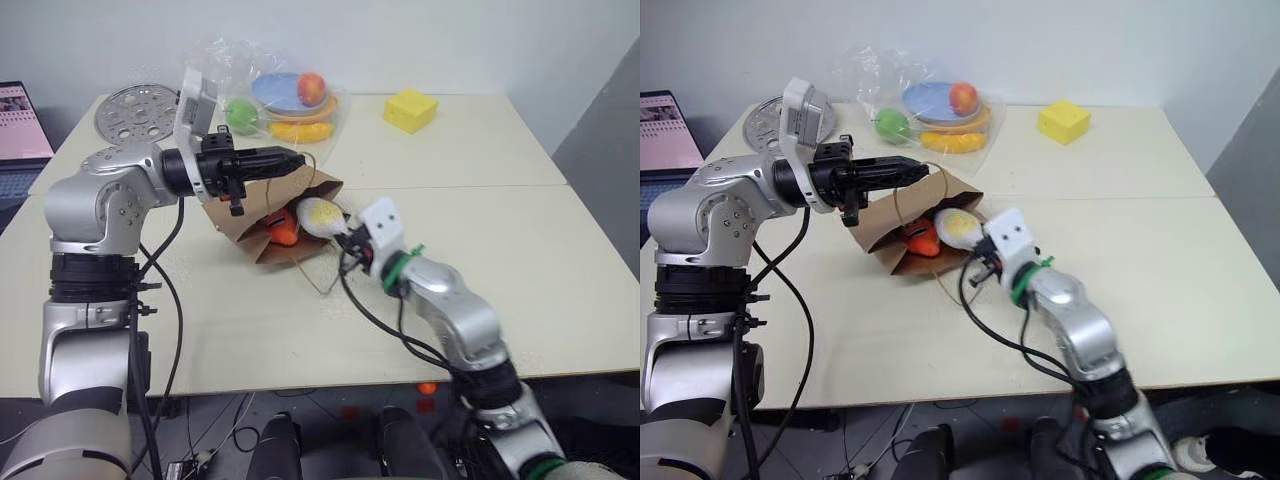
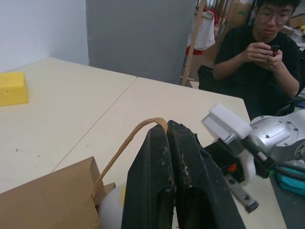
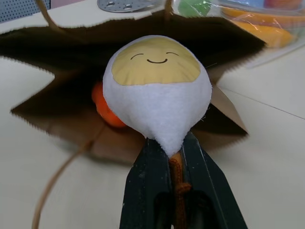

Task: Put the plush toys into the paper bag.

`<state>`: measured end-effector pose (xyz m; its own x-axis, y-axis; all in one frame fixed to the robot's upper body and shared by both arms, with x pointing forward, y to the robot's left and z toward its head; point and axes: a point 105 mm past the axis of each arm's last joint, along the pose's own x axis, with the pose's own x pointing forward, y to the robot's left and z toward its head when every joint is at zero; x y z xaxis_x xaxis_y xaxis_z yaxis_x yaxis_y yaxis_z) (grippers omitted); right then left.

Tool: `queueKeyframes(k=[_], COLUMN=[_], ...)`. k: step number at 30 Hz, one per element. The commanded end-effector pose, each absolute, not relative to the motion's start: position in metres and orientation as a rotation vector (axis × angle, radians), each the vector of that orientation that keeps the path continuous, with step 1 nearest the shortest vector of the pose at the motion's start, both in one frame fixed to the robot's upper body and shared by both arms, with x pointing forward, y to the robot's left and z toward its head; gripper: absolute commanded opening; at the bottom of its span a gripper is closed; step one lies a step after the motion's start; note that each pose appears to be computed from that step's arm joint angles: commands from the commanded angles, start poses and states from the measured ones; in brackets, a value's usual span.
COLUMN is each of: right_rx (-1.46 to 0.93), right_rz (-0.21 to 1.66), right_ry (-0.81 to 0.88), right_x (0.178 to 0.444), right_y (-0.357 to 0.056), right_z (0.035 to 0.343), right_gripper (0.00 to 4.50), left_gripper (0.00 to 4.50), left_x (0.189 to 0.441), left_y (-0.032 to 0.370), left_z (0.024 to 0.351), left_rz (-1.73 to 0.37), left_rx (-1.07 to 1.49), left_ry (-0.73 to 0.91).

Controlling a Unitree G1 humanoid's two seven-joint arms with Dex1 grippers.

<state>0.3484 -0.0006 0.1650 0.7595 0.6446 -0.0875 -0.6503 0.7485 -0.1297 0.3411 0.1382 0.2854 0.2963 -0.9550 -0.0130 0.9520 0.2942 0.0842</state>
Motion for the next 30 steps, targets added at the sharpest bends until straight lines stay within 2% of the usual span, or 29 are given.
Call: queueKeyframes(k=[1,8,14,17,22,27,28,30], right_rx=[-0.164,-0.126,-0.124,-0.117,-0.144,-0.168,-0.17,-0.172], right_rz=[0.691,0.695,0.661,0.677,0.712,0.726,0.732,0.739], right_ry=[-0.001,0.055,0.074,0.057,0.015,-0.001,0.001,0.01], right_x=[0.362,0.39,0.402,0.398,0.384,0.357,0.35,0.342], right_y=[0.01,0.047,0.05,0.04,0.022,0.004,-0.002,-0.007], right_z=[0.176,0.168,0.157,0.155,0.165,0.176,0.176,0.176], right_gripper=[0.02,0.02,0.02,0.8,2.68,4.33,4.47,4.47], left_gripper=[0.0,0.0,0.0,0.0,0.0,0.0,0.0,0.0], left_x=[0.334,0.331,0.33,0.33,0.331,0.333,0.333,0.334], left_y=[0.138,0.135,0.135,0.138,0.137,0.136,0.137,0.138], left_z=[0.298,0.297,0.297,0.297,0.293,0.293,0.293,0.293], left_rz=[-1.286,-1.3,-1.3,-1.289,-1.286,-1.283,-1.28,-1.277], left_rx=[0.11,0.111,0.113,0.111,0.103,0.098,0.097,0.095], left_ry=[-0.09,-0.091,-0.093,-0.091,-0.09,-0.093,-0.093,-0.094])
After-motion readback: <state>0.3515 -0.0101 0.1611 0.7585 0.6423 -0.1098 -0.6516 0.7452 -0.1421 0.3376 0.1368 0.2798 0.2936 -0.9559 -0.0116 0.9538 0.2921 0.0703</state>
